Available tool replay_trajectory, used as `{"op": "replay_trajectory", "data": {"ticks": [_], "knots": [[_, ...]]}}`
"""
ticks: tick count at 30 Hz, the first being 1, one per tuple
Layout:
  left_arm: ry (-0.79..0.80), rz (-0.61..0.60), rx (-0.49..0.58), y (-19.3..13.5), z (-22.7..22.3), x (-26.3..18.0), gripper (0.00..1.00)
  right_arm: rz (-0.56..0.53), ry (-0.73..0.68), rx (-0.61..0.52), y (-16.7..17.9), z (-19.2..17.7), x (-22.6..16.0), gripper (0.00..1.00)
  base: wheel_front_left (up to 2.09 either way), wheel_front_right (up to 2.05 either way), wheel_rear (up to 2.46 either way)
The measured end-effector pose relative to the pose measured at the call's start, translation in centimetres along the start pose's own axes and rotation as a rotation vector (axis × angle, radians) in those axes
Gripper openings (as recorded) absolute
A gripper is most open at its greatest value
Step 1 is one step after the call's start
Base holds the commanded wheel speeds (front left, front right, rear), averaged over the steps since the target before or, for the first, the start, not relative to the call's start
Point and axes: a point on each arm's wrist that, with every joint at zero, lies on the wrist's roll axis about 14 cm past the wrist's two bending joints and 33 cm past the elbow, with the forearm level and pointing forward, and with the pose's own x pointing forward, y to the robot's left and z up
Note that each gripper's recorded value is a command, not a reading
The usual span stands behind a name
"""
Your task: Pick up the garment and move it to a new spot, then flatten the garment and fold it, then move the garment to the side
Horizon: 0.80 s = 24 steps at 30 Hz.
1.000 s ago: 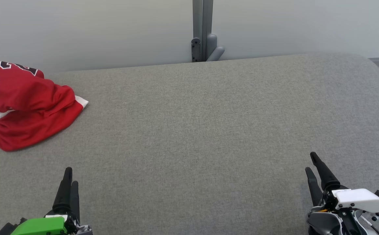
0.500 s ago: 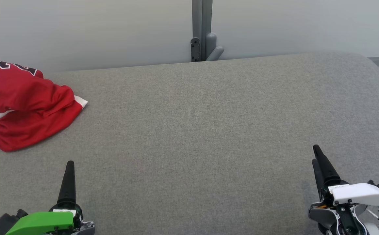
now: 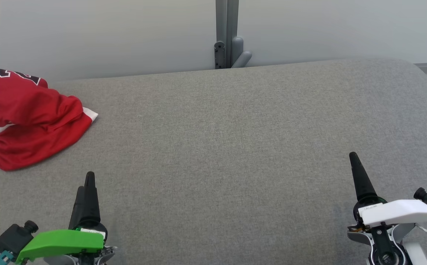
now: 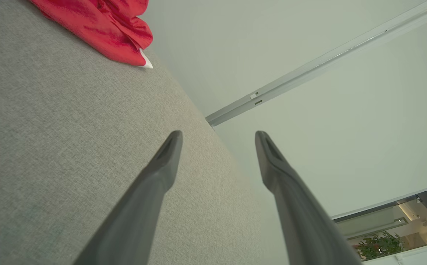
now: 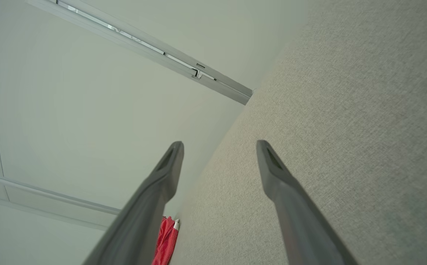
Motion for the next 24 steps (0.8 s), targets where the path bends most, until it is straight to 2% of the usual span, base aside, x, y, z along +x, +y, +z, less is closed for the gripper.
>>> {"op": "replay_trajectory", "data": {"ticks": [16, 24], "knots": [[-0.023, -0.029, 0.391, -1.3, -0.3, 0.2, 1.00, 0.076, -0.017, -0.340, 2.1, -0.1, -0.1, 1.00, 0.00, 0.00, 0.00], [-0.042, -0.042, 0.491, -1.8, -0.2, 0.2, 1.00, 0.106, -0.030, -0.437, 2.9, -0.1, -0.2, 1.00, 0.00, 0.00, 0.00]]}}
